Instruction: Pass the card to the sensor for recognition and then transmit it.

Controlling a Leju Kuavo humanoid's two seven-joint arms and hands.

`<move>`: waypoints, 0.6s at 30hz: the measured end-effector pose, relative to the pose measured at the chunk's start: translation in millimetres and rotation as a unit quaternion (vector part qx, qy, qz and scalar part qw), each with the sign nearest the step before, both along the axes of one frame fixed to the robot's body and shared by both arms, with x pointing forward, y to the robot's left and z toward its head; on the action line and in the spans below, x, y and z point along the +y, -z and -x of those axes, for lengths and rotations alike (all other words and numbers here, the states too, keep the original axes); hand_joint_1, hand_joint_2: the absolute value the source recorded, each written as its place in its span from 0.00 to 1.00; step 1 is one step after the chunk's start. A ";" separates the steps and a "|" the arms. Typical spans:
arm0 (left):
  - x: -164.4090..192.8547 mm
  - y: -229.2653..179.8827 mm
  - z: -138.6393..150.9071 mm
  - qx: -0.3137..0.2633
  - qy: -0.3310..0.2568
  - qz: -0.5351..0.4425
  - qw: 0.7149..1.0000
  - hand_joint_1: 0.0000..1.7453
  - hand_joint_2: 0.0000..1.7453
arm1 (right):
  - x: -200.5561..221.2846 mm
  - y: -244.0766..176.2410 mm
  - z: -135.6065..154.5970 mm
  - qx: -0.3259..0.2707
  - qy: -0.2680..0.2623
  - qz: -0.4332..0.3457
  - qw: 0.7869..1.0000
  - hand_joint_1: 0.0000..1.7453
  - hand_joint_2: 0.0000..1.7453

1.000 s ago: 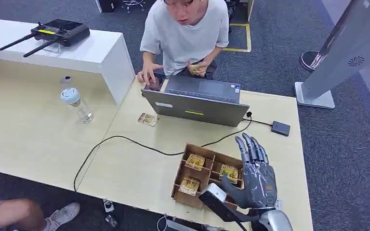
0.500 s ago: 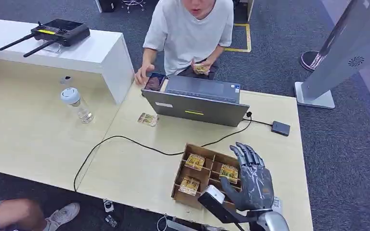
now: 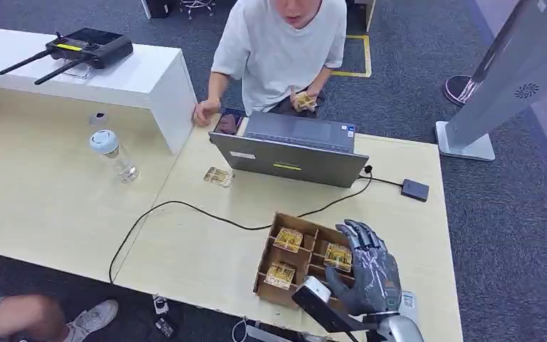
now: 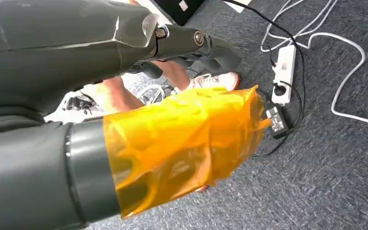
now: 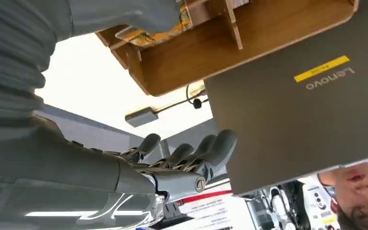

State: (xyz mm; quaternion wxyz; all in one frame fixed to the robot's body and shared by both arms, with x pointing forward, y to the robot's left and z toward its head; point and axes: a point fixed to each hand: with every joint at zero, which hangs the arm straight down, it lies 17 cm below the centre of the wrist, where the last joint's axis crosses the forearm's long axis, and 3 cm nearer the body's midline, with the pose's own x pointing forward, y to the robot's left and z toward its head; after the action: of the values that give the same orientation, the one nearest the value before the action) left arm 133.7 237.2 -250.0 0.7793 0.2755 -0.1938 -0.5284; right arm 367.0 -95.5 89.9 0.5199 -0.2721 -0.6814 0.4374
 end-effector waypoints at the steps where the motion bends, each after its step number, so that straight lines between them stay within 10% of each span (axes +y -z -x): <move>1: 0.2 0.0 0.0 0.000 0.000 0.000 1.000 0.00 0.00 | -0.5 1.9 0.2 0.003 0.001 0.000 1.000 0.26 1.00; 18: 0.0 -0.1 -0.3 0.000 0.002 -0.001 1.000 0.00 0.00 | -3.8 20.2 1.9 0.024 0.009 0.008 1.000 0.26 1.00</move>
State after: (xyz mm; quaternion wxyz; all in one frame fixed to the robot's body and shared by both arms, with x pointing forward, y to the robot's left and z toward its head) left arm 134.0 237.2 -249.9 0.7779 0.2758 -0.1943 -0.5301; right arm 365.1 -99.3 69.7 0.5374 -0.2720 -0.6628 0.4448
